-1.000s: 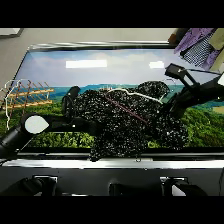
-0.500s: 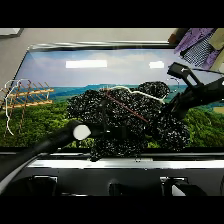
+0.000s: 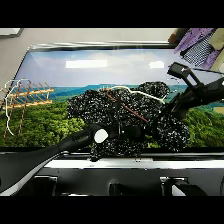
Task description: Fold the clothes and pants, and hang the long-sleeved shirts on hangers.
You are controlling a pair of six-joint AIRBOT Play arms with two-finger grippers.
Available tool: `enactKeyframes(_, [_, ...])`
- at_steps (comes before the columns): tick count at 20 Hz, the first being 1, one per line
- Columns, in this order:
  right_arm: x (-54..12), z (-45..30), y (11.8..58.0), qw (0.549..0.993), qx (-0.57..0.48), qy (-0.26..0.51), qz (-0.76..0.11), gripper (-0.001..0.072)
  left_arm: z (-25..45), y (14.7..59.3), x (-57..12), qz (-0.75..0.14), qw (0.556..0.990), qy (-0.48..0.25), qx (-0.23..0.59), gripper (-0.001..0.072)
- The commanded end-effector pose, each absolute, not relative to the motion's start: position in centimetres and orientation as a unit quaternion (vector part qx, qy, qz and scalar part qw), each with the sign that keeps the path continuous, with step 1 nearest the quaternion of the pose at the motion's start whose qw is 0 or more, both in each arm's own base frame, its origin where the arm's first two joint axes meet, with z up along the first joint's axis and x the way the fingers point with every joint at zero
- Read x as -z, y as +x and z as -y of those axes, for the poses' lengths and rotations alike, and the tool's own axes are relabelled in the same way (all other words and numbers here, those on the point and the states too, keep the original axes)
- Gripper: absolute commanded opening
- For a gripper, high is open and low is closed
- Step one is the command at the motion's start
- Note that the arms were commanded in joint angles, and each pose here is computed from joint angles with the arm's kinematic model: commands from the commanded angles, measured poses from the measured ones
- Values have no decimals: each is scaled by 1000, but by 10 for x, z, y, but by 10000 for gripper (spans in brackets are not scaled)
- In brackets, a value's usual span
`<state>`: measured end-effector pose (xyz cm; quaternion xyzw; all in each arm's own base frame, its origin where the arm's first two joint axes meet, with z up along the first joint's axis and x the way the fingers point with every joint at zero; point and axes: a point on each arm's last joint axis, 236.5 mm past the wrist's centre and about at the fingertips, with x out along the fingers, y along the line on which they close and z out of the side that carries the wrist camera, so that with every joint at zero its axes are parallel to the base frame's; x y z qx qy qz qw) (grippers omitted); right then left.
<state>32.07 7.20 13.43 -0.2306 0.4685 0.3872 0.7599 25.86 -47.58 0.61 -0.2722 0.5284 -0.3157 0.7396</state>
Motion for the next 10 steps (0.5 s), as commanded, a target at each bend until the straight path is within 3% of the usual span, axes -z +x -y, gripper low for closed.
enactKeyframes(1, [-135,-72,321,760,-387,-231,-468,38,481,269,-1,-521,741,-303,296,554])
enactKeyframes(4, [-135,-72,321,760,-387,-230,-468,38,484,270,4,-525,739,-306,292,544])
enactKeyframes(5, [-135,-72,321,761,-385,-227,-469,38,485,271,5,-525,739,-306,292,497])
enactKeyframes(6, [-135,-72,321,762,-384,-226,-470,38,486,272,6,-525,739,-306,291,417])
enactKeyframes(8, [-135,-72,321,762,-384,-225,-470,38,486,274,8,-524,740,-305,290,31])
enactKeyframes(10, [-134,-72,319,759,-386,-224,-473,38,483,274,7,-527,740,-299,291,27])
